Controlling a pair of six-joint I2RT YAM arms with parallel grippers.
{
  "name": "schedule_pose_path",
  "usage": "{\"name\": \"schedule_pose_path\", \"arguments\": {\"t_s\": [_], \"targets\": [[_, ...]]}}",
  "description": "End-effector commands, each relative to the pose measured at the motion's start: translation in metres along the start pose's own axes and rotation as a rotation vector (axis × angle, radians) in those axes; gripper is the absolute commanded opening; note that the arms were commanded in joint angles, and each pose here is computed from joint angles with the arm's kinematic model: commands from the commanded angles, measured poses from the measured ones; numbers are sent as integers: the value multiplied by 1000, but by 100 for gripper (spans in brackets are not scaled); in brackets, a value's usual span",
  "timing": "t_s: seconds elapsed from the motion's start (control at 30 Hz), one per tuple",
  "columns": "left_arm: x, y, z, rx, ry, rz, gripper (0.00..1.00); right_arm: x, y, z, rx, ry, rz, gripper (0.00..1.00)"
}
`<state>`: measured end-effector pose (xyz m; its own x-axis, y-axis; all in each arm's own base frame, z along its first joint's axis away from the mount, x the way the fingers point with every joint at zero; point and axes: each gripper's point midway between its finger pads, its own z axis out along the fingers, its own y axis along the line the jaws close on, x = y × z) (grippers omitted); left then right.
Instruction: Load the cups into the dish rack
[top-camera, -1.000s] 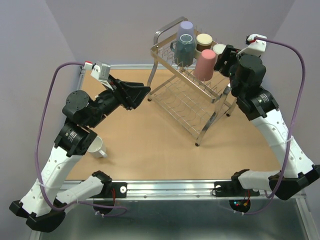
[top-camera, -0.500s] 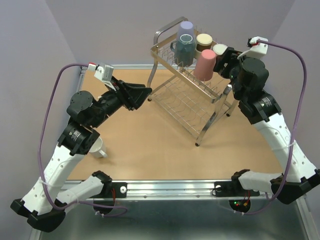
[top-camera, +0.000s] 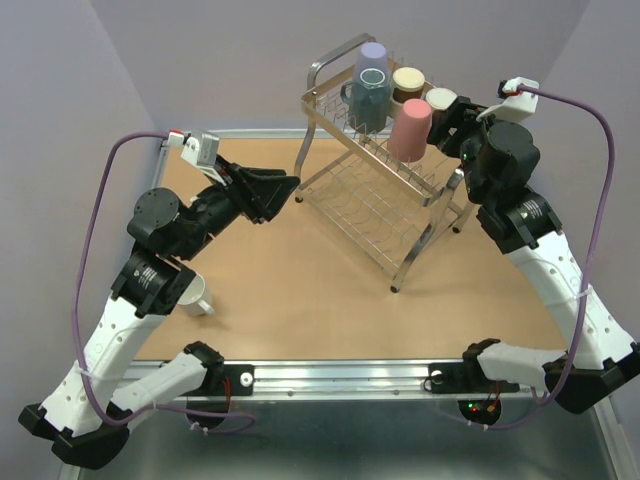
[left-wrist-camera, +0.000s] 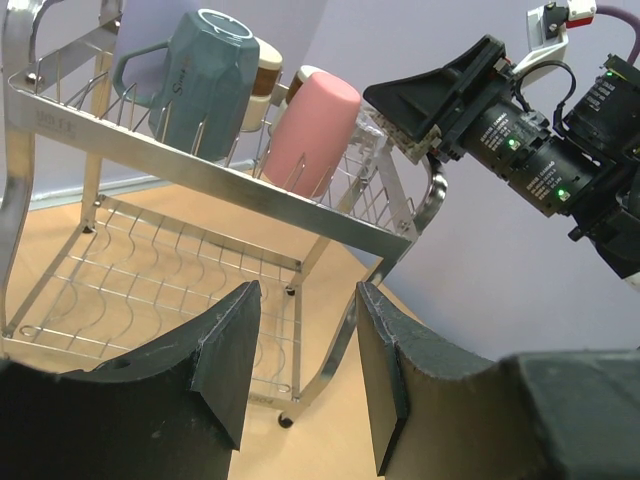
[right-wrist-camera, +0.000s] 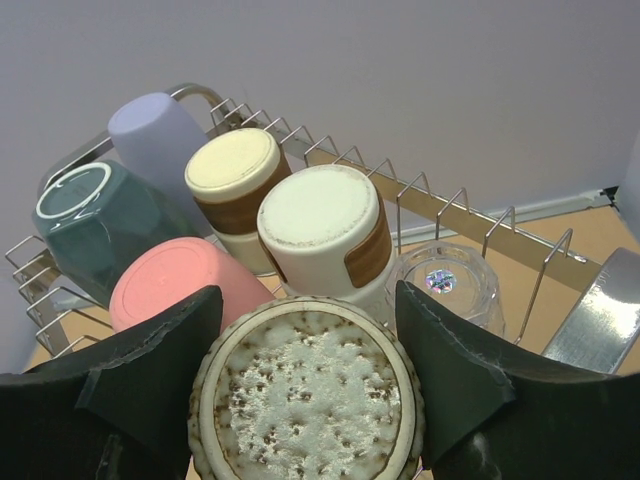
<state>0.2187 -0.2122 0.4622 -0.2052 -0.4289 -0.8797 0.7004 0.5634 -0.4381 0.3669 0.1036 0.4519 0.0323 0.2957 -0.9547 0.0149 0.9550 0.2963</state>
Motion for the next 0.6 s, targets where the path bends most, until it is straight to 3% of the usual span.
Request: {"name": "schedule_pose_path", "arguments": {"t_s": [0.0,0.27,0.57], "targets": [[-12,-5,-3,23,-54,19,53,88,-20,-3,74,267,-77,75],[-11,-6,-3,24,-52,26,53,90,-21,-2,81,282,-86,100],[-12,-4,-3,18,-47,42,53,82,-19,-3,79,265,-73,100]]}}
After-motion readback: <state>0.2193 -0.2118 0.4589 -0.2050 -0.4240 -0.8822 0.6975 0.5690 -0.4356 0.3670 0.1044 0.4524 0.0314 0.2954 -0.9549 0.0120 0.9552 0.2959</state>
